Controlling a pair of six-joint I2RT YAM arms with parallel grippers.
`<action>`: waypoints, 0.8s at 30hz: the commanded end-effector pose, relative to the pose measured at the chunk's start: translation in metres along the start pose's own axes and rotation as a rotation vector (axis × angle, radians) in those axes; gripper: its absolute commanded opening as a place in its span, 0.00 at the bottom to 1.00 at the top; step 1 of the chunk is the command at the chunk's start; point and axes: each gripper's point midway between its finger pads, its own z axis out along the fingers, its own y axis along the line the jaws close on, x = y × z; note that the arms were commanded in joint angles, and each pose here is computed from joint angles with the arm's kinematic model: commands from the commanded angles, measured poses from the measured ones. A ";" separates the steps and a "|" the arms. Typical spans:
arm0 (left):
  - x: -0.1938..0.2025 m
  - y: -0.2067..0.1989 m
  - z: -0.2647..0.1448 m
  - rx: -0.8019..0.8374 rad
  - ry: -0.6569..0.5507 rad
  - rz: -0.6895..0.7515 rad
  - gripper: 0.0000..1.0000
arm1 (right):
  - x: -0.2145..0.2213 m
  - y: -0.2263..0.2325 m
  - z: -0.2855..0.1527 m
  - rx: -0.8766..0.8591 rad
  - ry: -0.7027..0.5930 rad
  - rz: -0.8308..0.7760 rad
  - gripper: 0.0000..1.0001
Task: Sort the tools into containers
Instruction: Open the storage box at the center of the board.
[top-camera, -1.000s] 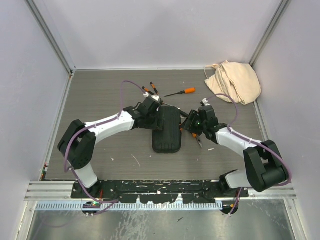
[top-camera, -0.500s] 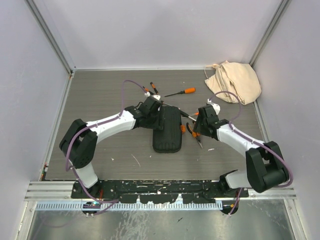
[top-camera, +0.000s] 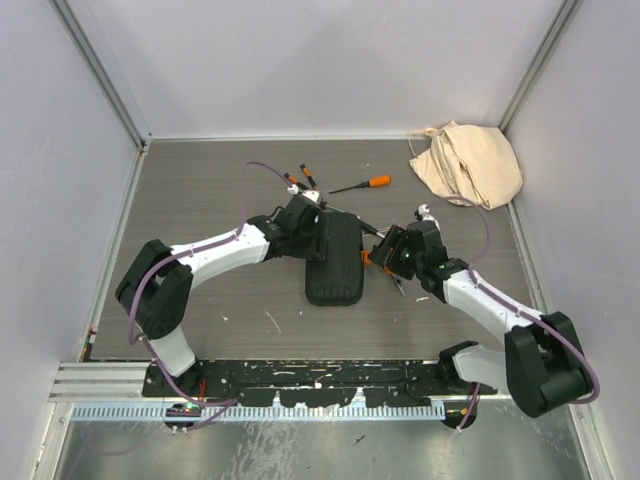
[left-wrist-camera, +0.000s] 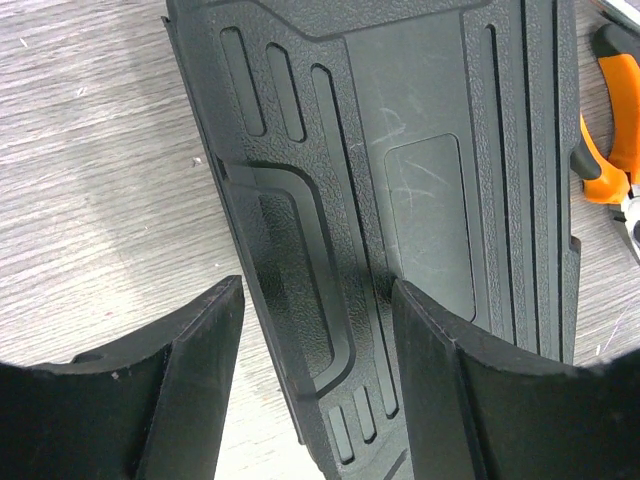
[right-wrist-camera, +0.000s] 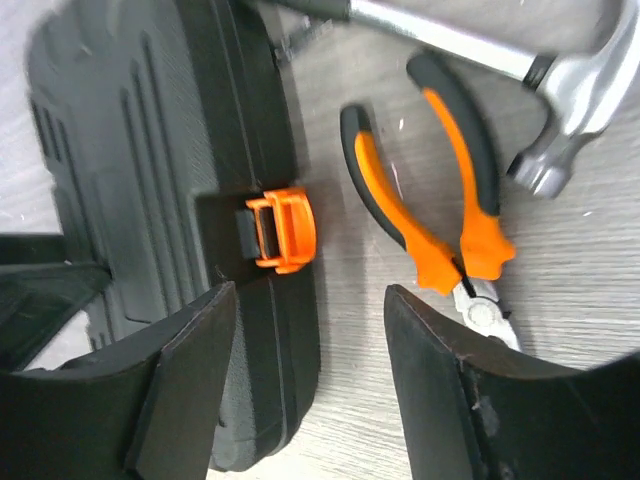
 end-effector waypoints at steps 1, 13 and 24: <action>0.049 0.056 0.006 -0.192 0.127 0.070 0.60 | 0.010 0.033 0.009 -0.210 0.043 0.109 0.69; 0.057 0.059 0.007 -0.195 0.141 0.063 0.59 | 0.007 0.025 0.020 -0.251 0.024 0.211 0.52; 0.057 0.059 0.008 -0.196 0.150 0.069 0.58 | 0.016 0.004 0.028 -0.228 0.053 0.306 0.40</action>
